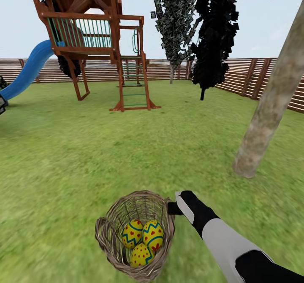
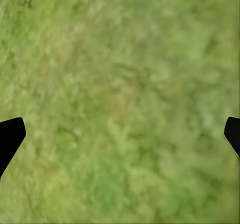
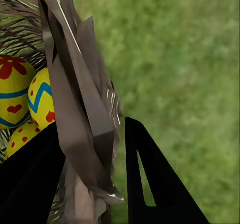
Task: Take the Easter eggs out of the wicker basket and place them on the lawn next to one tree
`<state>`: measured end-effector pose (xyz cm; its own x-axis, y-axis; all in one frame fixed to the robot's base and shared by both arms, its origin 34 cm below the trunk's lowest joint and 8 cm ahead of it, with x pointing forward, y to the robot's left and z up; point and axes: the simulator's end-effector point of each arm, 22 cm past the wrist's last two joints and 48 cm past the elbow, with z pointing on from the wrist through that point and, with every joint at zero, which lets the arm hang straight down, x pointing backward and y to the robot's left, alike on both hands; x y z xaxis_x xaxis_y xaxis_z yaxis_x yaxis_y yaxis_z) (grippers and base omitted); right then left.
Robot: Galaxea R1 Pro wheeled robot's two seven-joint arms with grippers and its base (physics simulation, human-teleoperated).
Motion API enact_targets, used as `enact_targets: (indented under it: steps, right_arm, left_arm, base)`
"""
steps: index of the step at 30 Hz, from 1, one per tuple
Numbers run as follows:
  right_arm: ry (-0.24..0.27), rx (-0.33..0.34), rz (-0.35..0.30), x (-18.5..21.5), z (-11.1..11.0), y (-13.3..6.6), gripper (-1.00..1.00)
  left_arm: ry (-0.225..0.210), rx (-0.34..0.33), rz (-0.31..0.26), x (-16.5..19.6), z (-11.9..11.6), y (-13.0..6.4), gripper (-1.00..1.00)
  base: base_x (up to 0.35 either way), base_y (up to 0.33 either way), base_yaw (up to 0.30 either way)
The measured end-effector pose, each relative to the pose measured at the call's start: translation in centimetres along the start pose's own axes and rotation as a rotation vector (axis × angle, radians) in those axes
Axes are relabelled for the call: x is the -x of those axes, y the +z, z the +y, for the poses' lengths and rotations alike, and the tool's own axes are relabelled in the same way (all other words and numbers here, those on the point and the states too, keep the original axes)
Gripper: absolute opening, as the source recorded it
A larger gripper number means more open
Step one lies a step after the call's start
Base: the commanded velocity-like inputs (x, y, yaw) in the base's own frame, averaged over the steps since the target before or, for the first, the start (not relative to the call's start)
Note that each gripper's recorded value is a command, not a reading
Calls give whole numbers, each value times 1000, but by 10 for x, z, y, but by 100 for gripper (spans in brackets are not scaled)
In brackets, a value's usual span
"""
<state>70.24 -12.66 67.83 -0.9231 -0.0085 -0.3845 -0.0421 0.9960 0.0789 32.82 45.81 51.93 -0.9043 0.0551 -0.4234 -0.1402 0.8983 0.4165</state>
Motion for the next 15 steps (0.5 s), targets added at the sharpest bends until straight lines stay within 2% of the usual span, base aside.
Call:
enact_targets:
  steps: [15]
  right_arm:
    - [0,1,-1,0,0,0,-100]
  left_arm:
    - [0,0,0,0,0,0,100]
  base:
    - [339,0,0]
